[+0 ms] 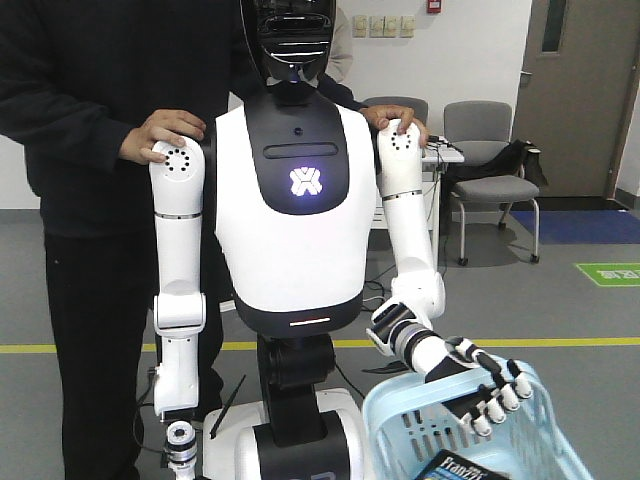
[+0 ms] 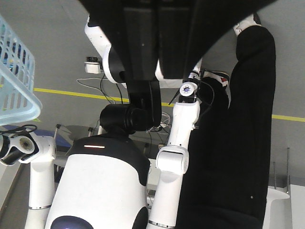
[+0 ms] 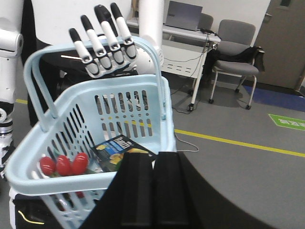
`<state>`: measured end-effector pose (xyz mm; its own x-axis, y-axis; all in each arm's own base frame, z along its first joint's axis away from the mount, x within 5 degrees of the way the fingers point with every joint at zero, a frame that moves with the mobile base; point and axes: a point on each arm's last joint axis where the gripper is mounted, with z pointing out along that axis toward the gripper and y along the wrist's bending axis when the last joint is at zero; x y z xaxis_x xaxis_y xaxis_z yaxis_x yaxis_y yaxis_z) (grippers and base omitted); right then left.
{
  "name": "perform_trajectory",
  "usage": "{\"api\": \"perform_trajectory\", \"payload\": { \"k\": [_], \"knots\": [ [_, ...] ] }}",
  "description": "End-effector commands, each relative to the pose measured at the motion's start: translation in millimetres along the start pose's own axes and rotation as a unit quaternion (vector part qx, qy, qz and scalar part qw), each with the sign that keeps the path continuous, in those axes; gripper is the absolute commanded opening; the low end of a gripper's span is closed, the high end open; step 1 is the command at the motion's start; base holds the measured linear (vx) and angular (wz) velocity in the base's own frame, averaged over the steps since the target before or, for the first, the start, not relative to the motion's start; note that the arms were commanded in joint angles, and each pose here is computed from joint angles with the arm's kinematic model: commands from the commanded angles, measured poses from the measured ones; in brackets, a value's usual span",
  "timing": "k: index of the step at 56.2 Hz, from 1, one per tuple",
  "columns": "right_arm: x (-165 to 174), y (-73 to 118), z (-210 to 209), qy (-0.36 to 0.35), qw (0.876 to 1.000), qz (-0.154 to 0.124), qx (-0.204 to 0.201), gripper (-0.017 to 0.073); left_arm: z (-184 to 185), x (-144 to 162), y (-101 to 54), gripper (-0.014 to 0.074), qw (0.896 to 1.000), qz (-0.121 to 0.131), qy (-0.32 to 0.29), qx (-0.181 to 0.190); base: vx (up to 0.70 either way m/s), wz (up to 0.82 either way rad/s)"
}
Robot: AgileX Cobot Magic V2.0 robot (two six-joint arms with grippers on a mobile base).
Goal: Pick snacks and fruit into basket
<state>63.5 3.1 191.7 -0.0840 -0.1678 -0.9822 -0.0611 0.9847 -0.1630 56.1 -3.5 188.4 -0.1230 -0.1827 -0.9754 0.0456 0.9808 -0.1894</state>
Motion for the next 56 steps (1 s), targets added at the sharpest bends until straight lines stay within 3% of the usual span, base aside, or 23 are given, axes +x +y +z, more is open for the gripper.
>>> {"api": "perform_trajectory", "payload": {
  "k": [1, 7, 18, 56],
  "knots": [
    [-2.6, -1.7, -4.0, -0.034, 0.999, 0.002, 0.016, -0.0010, 1.1, -4.5, -1.4, 0.0003, 1.000, -0.008, -0.028, 0.009, 0.00, 0.00],
    [-0.8, -0.9, -7.9, -0.036, 0.999, 0.005, 0.014, -0.0010, 1.1, -4.6, -1.4, 0.0003, 1.000, -0.008, -0.028, 0.009, 0.00, 0.00],
    [0.1, -0.2, -7.6, -0.031, 0.998, 0.060, 0.008, -0.0010, 1.1, -4.6, -1.4, 0.0003, 1.000, -0.008, -0.029, 0.009, 0.00, 0.00],
    [0.3, -0.2, -7.4, -0.029, 0.998, 0.060, 0.008, -0.0010, 1.1, -4.6, -1.4, 0.0003, 1.000, -0.008, -0.029, 0.009, 0.00, 0.00]
  ]
}}
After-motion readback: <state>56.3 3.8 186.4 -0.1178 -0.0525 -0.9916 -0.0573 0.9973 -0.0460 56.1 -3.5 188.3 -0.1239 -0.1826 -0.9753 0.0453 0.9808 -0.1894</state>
